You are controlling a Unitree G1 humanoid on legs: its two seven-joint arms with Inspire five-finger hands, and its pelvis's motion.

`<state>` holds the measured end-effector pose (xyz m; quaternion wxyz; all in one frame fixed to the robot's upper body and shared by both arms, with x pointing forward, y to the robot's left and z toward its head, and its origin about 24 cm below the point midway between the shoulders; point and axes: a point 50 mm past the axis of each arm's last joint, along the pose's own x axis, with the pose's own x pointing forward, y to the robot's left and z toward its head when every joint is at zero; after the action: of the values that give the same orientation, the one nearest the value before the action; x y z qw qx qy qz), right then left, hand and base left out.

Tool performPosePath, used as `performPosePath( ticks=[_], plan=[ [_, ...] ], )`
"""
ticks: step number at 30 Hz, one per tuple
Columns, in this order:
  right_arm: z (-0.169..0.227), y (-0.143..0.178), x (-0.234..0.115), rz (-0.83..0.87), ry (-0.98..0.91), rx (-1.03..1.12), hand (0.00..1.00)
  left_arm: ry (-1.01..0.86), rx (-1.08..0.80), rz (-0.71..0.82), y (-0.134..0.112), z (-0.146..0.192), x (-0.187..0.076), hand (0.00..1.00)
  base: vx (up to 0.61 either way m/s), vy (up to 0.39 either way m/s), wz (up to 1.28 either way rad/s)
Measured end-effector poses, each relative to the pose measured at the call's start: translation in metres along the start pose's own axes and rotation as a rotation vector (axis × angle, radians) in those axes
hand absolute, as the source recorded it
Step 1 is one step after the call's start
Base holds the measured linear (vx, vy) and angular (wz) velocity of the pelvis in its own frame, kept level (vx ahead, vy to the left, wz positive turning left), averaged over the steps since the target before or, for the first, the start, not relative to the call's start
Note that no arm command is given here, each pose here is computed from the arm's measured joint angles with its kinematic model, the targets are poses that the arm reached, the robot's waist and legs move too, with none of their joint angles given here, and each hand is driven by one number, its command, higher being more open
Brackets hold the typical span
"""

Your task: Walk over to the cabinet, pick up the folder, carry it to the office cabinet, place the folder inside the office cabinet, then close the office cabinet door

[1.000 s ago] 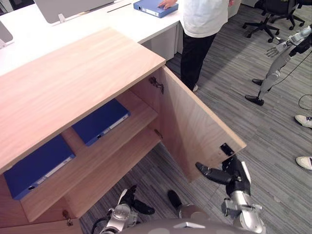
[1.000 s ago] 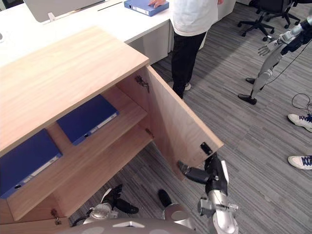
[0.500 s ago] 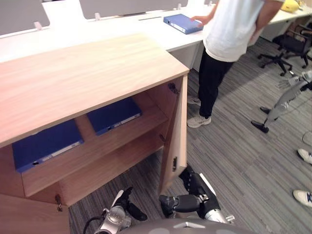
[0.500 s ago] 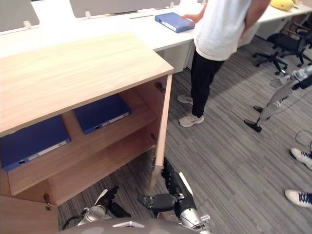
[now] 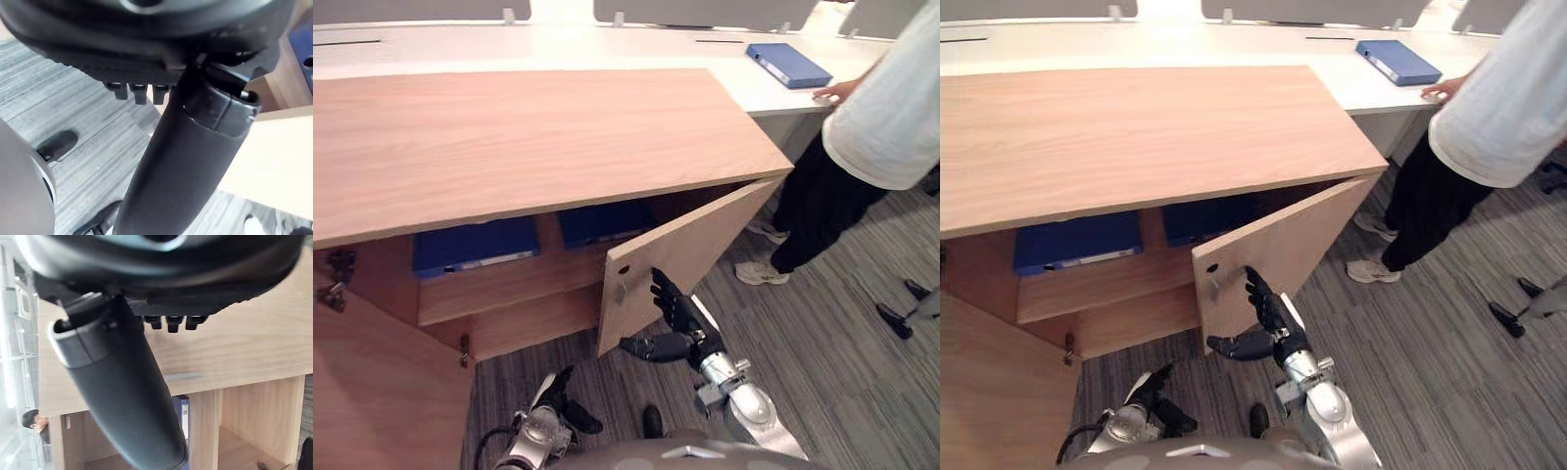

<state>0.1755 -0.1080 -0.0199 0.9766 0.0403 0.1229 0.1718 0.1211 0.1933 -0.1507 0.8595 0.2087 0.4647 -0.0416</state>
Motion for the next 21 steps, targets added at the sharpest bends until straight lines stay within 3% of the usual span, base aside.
performPosePath(
  ticks=[10, 21],
  plan=[
    [0.008, -0.035, 0.027, -0.158, -0.004, -0.052, 1.00, 0.033, -0.145, 0.079, 0.013, -0.007, -0.001, 1.00, 0.02, 0.021, 0.42],
    [0.002, -0.047, 0.043, -0.222, 0.049, -0.100, 1.00, 0.046, -0.202, 0.086, 0.013, -0.009, -0.001, 1.00, -0.03, 0.002, 0.18]
  ],
)
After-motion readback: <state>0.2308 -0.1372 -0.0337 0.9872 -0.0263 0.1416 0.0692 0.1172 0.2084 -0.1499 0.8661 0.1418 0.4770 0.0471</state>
